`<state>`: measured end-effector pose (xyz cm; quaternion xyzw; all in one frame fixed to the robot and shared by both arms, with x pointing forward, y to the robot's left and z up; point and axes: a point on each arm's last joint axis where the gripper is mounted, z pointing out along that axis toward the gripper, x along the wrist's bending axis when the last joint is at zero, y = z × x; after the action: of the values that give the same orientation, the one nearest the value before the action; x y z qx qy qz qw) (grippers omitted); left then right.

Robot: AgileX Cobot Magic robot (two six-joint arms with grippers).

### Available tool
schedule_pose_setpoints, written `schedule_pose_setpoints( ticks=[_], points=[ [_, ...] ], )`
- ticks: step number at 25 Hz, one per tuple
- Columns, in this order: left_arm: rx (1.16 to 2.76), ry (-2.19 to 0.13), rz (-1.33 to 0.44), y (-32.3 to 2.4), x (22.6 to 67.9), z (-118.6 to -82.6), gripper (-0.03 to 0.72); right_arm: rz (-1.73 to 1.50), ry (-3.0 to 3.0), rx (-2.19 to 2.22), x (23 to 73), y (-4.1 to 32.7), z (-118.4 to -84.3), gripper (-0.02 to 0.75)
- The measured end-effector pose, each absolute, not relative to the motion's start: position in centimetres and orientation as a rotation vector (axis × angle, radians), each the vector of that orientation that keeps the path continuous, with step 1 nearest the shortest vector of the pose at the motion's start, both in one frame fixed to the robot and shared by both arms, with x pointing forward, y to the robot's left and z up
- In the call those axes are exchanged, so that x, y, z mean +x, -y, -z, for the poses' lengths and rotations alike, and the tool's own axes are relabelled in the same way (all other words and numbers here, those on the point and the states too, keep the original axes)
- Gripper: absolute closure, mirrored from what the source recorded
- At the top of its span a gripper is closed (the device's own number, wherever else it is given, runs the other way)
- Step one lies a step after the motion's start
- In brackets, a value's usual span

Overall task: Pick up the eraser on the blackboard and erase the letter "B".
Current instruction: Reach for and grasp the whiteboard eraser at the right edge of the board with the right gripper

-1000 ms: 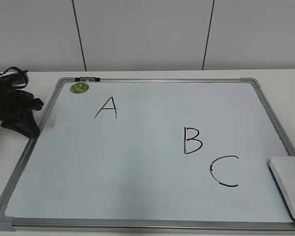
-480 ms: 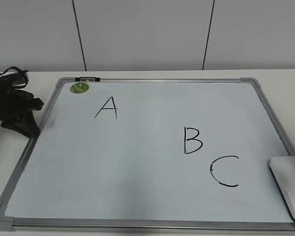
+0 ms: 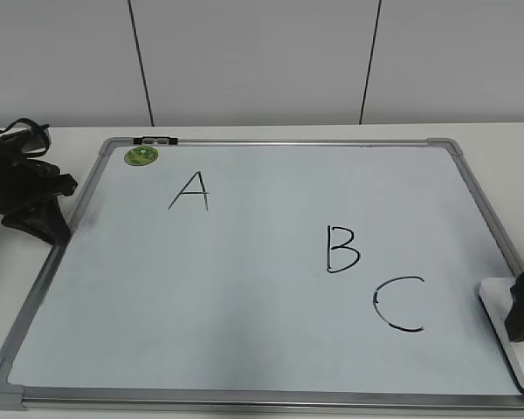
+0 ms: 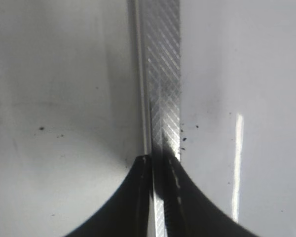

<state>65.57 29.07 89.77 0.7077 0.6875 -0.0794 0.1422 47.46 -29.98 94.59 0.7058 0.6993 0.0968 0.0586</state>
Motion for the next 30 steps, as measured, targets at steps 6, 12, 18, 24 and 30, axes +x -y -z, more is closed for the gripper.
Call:
schedule_pose_setpoints(
  ticks=[6,12,18,24,30],
  points=[
    [2.042,-1.984,0.229,-29.1,65.6,-89.8,0.656,-0.258,-2.133,2.170,48.0,30.0,-93.1,0.092],
    [2.040,-1.986,0.230,-29.1,65.6,-89.8,0.656,-0.263,-2.129,2.174,48.4,29.9,-92.5,0.103],
    [2.038,-1.986,0.231,-29.1,65.6,-89.8,0.656,-0.266,-2.128,2.174,48.4,29.9,-92.5,0.112],
    [2.038,-1.986,0.231,-29.1,65.6,-89.8,0.656,-0.272,-2.124,2.182,48.4,29.9,-92.5,0.115],
    [2.038,-1.986,0.231,-29.1,65.6,-89.8,0.656,-0.276,-2.130,2.178,48.4,29.8,-92.5,0.117]
  ],
)
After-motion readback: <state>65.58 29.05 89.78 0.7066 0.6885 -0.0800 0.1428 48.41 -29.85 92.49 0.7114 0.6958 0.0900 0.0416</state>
